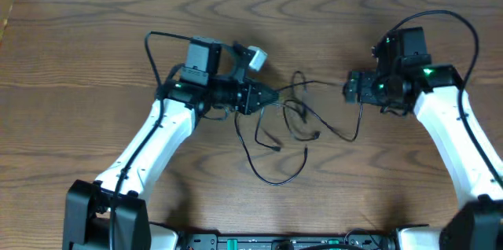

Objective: Untangle cables

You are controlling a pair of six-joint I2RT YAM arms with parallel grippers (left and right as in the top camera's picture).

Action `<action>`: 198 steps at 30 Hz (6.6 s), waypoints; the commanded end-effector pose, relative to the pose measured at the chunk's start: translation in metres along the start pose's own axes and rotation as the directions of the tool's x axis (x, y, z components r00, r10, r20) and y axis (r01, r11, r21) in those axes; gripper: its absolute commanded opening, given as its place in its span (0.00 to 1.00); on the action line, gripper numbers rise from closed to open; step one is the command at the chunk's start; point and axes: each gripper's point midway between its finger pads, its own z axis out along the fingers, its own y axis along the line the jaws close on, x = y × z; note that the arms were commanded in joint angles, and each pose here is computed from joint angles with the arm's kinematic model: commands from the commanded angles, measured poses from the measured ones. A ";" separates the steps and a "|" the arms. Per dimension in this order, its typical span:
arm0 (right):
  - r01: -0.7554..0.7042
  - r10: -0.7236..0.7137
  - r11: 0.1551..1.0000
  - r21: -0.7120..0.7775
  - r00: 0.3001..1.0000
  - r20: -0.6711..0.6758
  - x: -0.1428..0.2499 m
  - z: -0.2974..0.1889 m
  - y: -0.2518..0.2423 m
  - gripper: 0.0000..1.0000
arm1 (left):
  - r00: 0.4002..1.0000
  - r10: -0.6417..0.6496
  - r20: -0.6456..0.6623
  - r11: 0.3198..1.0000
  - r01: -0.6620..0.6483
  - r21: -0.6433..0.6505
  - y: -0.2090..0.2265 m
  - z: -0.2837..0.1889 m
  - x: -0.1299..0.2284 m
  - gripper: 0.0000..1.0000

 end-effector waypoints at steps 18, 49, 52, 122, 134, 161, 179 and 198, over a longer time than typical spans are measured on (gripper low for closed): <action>0.171 -0.169 0.972 -0.163 0.985 0.026 0.007 -0.018 0.029 0.99 | 0.999 0.043 0.006 0.999 -0.043 0.004 -0.008 0.008 -0.001 0.07; 0.290 -0.295 0.920 -0.262 0.955 0.022 0.051 -0.042 0.100 0.67 | 0.999 0.050 0.017 0.998 -0.050 -0.032 -0.002 0.008 -0.004 0.08; 0.259 -0.261 0.939 -0.225 0.965 0.023 0.049 -0.038 0.099 0.67 | 0.999 0.049 0.016 0.998 -0.049 -0.031 -0.002 0.008 -0.004 0.07; 0.323 -0.086 0.720 -0.614 0.920 0.382 0.016 -0.116 0.135 0.01 | 1.000 0.024 -0.018 0.992 -0.026 -0.127 0.016 0.006 0.007 0.07; 0.388 -0.021 0.690 -0.611 0.854 0.519 0.002 -0.164 0.126 0.01 | 0.998 0.004 -0.055 0.993 -0.010 -0.120 0.015 0.013 0.020 0.08; 0.331 -0.018 0.762 -0.557 0.870 0.493 0.000 -0.146 0.112 0.01 | 0.988 0.151 0.025 0.974 -0.153 0.165 -0.034 0.022 0.009 0.48; 0.350 -0.037 0.651 -0.674 0.901 0.432 0.019 -0.158 0.131 0.01 | 0.957 0.284 0.054 0.952 -0.288 0.099 -0.043 0.041 0.003 0.48; 0.360 -0.007 0.611 -0.705 0.893 0.450 0.012 -0.171 0.138 0.01 | 0.957 0.288 0.017 0.952 -0.288 0.100 -0.044 0.056 0.013 0.48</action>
